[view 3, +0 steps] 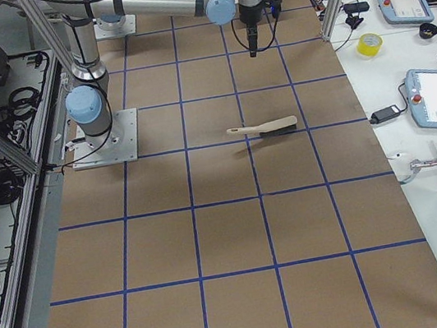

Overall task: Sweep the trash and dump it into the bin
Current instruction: 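Return the dustpan with left gripper while right releases the brush and rises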

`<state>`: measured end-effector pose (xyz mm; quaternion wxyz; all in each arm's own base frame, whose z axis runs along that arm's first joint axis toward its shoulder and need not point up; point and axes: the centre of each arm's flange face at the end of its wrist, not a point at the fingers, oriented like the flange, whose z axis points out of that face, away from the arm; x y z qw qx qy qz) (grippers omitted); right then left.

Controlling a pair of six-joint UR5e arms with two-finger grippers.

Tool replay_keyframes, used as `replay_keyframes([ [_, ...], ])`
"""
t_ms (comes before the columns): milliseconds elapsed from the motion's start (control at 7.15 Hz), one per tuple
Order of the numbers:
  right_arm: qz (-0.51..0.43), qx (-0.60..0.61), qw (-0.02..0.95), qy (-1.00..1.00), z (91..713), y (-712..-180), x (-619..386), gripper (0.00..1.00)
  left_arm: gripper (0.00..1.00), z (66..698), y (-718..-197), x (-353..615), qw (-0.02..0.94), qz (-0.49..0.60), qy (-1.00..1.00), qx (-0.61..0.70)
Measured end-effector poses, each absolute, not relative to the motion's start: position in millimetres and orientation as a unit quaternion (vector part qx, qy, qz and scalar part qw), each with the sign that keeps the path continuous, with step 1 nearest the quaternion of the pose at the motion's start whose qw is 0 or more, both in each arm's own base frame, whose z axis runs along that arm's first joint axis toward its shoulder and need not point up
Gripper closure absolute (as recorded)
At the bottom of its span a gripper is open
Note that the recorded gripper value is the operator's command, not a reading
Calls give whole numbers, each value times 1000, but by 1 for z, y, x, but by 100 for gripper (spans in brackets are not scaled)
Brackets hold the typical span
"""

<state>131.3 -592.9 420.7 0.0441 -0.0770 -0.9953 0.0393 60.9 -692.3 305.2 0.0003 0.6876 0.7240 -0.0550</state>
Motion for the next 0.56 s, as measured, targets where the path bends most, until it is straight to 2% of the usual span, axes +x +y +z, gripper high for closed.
replay_keyframes([
  [560,41,-73,42,-996,425,-584,147,0,100,258,-687,28,-17,-29,704,709],
])
